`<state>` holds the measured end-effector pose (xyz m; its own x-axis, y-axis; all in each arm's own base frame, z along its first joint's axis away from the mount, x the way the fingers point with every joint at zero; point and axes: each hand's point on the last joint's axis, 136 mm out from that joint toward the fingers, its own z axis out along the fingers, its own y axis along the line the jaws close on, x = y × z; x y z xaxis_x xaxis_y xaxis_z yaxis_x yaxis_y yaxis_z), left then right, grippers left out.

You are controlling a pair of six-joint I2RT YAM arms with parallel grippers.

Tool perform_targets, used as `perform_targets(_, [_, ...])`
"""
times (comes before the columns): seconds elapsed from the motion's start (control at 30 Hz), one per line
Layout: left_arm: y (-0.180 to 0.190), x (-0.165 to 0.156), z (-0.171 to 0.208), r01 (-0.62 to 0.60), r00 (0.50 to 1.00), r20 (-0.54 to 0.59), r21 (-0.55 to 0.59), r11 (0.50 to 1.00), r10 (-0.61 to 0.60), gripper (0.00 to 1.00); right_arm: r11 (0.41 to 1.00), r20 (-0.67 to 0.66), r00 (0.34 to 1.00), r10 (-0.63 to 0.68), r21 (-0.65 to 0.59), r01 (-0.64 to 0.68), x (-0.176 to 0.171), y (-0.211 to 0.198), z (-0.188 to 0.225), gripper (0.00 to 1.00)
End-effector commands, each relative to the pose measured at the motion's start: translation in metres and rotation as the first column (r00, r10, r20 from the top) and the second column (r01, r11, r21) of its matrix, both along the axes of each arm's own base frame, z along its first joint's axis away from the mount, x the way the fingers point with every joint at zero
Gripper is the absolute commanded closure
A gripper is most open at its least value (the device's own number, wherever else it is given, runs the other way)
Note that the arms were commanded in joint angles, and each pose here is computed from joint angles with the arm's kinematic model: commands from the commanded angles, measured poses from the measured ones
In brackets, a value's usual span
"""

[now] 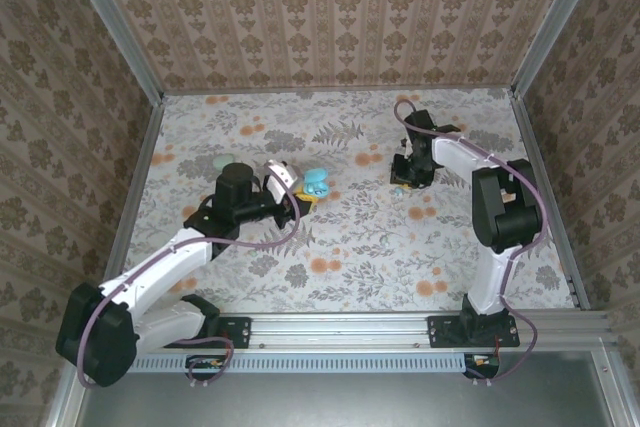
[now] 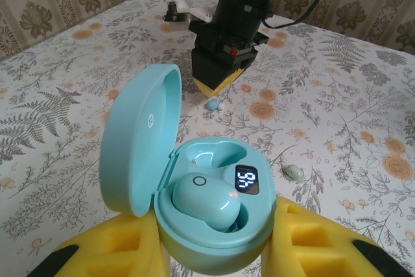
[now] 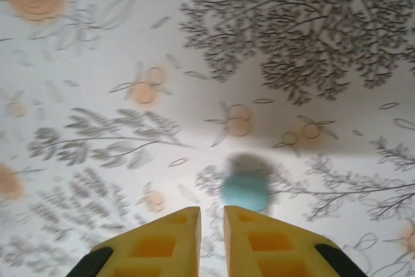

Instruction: Insert wireless bluetooth earbuds into charging case

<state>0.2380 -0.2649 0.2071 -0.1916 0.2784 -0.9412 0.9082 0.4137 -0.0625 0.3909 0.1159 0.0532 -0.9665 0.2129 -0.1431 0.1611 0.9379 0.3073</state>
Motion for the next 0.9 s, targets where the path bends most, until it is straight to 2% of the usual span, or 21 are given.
perform_targets(0.0, [0.004, -0.004, -0.002, -0.006, 1.000, -0.016, -0.005, 1.000, 0.006, 1.00, 0.997, 0.020, 1.000, 0.010, 0.078, -0.012, 0.004, 0.005, 0.013, 0.82])
perform_targets(0.33, [0.006, -0.007, -0.001, -0.007, 1.000, -0.018, 0.000, 1.000, 0.007, 1.00, 0.996, -0.015, 1.000, 0.006, 0.093, -0.005, 0.017, -0.012, -0.008, 0.74])
perform_targets(0.57, [0.007, -0.008, 0.000, -0.010, 1.000, -0.009, 0.001, 1.000, 0.010, 1.00, 0.987, 0.028, 0.995, 0.093, 0.133, -0.096, 0.021, -0.011, -0.011, 0.71])
perform_targets(0.67, [0.008, -0.007, 0.002, -0.010, 1.000, -0.008, 0.000, 1.000, 0.010, 1.00, 0.985, 0.011, 0.992, 0.128, 0.115, -0.129, 0.020, -0.013, -0.017, 0.68])
perform_targets(0.87, [0.007, -0.007, 0.002, -0.011, 1.000, -0.010, 0.001, 1.000, 0.011, 1.00, 0.982, -0.017, 0.984, 0.178, 0.060, -0.177, 0.012, -0.020, -0.026, 0.68])
